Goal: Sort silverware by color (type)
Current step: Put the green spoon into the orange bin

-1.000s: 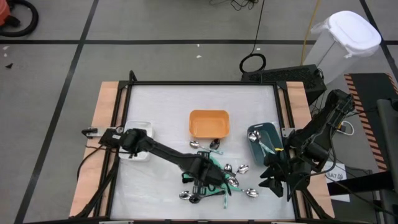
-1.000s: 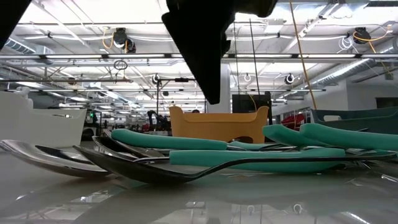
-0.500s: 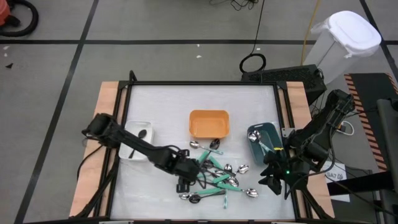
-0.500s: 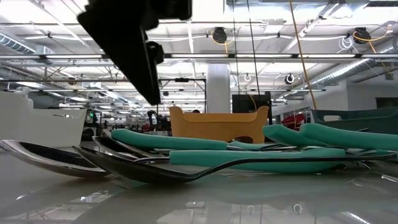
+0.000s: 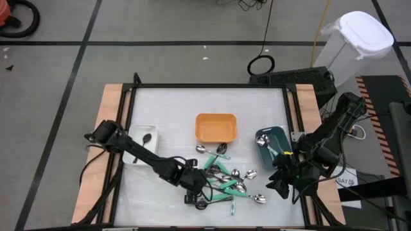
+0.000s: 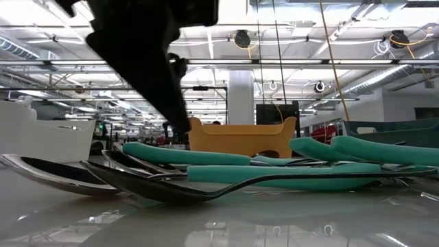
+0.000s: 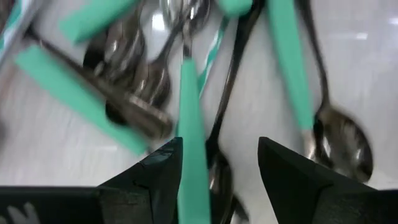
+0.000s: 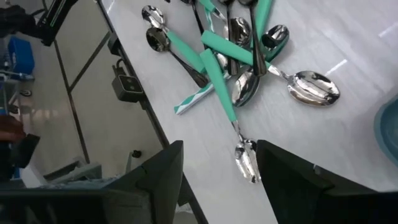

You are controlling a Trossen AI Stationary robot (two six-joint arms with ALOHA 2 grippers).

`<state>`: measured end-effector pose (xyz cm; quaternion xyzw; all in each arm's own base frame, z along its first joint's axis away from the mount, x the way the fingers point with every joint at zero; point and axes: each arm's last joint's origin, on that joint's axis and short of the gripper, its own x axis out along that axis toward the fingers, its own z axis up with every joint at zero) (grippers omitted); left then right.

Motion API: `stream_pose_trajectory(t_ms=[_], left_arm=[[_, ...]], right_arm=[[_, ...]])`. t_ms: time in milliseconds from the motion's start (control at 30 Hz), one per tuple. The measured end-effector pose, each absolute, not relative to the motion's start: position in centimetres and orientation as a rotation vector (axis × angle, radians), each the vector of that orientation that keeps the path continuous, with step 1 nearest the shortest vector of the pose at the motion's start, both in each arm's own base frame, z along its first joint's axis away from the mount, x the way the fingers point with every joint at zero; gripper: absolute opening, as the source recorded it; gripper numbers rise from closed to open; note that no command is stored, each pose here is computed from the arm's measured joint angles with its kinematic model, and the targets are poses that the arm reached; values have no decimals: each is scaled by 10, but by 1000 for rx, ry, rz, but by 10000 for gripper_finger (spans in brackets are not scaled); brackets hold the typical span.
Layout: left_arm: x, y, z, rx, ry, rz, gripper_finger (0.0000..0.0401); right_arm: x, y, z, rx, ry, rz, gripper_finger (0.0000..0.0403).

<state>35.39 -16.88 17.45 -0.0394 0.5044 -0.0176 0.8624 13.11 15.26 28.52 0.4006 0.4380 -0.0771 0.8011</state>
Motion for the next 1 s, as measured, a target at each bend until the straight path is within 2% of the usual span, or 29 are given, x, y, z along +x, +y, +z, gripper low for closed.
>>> stream_pose_trajectory(t_ms=[633, 1000], left_arm=[[365, -169, 145, -117, 1083, -5, 202], [363, -168, 143, -136, 1102, 20, 92]], right_arm=[[132, 152, 285, 854, 916, -176, 196], [132, 152, 285, 852, 916, -175, 196]])
